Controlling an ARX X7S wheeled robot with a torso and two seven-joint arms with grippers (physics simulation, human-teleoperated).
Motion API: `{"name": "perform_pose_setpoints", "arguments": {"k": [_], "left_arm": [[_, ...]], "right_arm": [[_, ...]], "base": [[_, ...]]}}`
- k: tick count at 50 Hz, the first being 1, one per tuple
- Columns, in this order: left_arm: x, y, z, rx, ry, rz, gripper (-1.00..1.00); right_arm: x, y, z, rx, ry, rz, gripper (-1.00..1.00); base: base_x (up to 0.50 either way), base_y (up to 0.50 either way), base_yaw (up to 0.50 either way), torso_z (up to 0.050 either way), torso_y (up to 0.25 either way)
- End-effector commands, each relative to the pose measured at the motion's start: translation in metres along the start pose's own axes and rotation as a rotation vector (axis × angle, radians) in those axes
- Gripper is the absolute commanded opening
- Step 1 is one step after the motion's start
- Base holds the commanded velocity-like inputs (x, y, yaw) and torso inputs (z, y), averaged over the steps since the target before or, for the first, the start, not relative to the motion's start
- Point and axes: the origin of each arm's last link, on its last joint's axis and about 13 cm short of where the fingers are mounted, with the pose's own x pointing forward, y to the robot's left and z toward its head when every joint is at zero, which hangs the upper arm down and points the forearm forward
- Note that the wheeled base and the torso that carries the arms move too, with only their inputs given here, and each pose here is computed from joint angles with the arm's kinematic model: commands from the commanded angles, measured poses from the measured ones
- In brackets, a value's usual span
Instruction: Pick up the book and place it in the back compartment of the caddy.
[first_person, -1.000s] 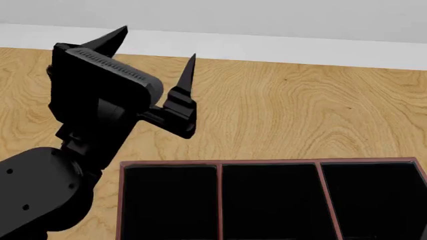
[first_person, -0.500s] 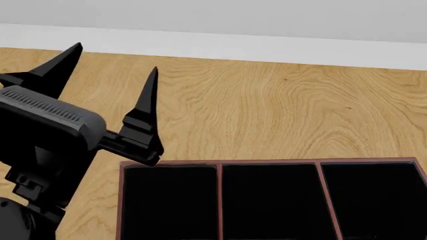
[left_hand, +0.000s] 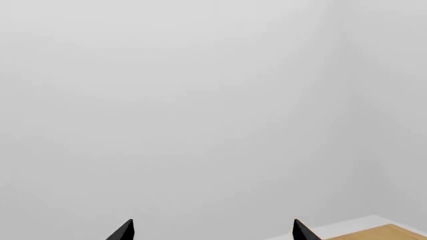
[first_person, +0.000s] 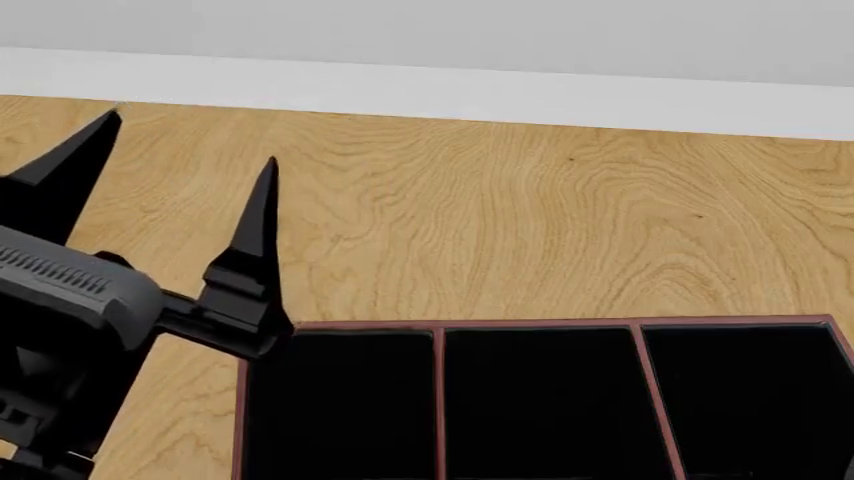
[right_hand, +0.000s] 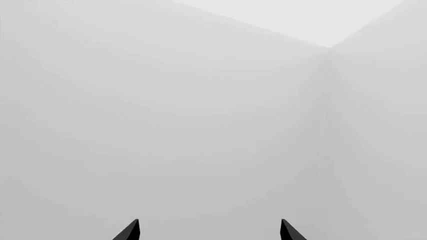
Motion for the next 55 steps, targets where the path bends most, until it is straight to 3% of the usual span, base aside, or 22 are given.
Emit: {"name": "perform_pose_setpoints", "arguments": {"k": [1,13,55], "left_arm": [[-0.007,0.000,-0.001,0.005,-0.005,0.009,1.00],[-0.021,0.000,0.007,0.034,-0.048,0.034,1.00],[-0.064,0.005,0.028,0.025,-0.145,0.136,1.00]], "right_arm": [[0.000,0.000,0.000,0.002,0.000,0.003,1.00],[0.000,0.002,0.003,0.000,-0.010,0.010,1.00],[-0.005,0.014,0.024,-0.024,-0.075,0.018,1.00]], "base": [[0.00,0.00,0.00,0.000,0.000],[0.00,0.00,0.00,0.000,0.000],[0.00,0.00,0.00,0.000,0.000]]}}
